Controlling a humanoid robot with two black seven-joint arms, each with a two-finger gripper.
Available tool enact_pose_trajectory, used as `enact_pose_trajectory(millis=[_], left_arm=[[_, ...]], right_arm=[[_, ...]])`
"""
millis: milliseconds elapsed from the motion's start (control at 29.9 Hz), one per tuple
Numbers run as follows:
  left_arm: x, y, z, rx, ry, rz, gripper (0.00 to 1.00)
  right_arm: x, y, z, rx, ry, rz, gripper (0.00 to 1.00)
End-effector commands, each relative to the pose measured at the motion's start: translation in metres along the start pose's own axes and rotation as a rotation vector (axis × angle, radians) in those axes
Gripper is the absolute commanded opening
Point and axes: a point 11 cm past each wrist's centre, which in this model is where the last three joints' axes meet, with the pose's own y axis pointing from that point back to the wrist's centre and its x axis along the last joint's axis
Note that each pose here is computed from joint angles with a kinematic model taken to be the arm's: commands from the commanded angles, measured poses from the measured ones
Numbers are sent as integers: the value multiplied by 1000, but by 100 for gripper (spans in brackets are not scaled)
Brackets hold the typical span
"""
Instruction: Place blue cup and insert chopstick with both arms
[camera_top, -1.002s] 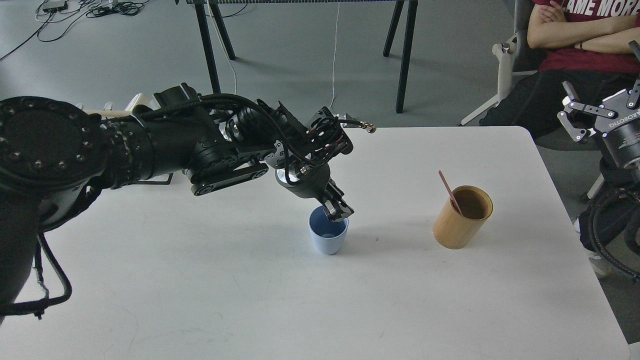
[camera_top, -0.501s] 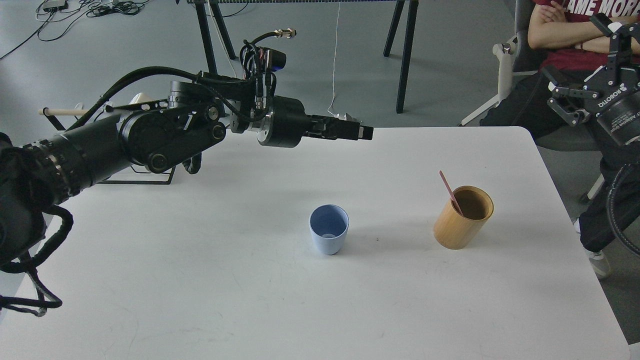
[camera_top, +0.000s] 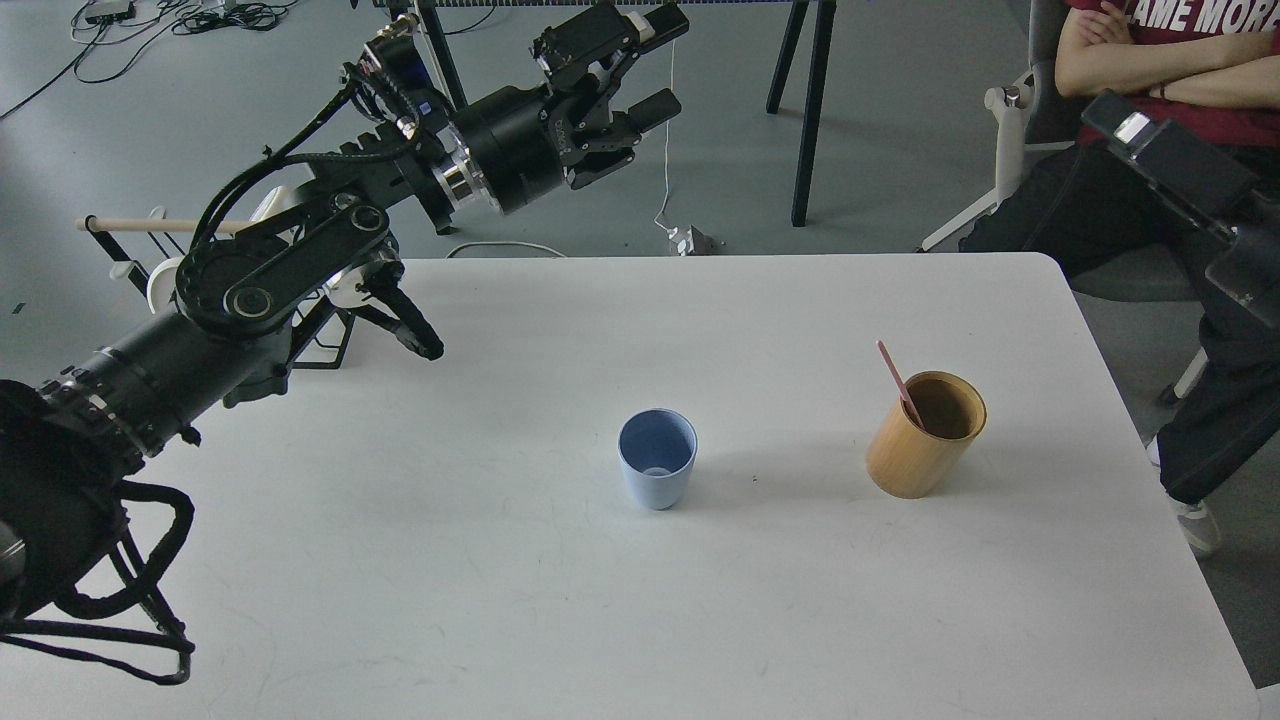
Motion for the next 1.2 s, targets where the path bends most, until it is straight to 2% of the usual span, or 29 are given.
enact_pose_trajectory(millis=[0, 100, 334, 668, 1169], left_arm=[[-1, 0, 1, -6, 4, -2, 94], [-2, 0, -1, -4, 8, -1, 94], [-9, 1, -9, 2, 29, -3, 95], [-11, 6, -17, 14, 45, 2, 96], [-14, 9, -24, 22, 61, 7, 97]], right_arm=[[-16, 14, 7, -3, 171, 0, 99], [-33, 25, 11, -5, 241, -26, 98], [-85, 44, 14, 61, 396, -224, 98], [-115, 54, 28, 67, 445, -331, 95], [-170, 4, 35, 108, 400, -335, 92]])
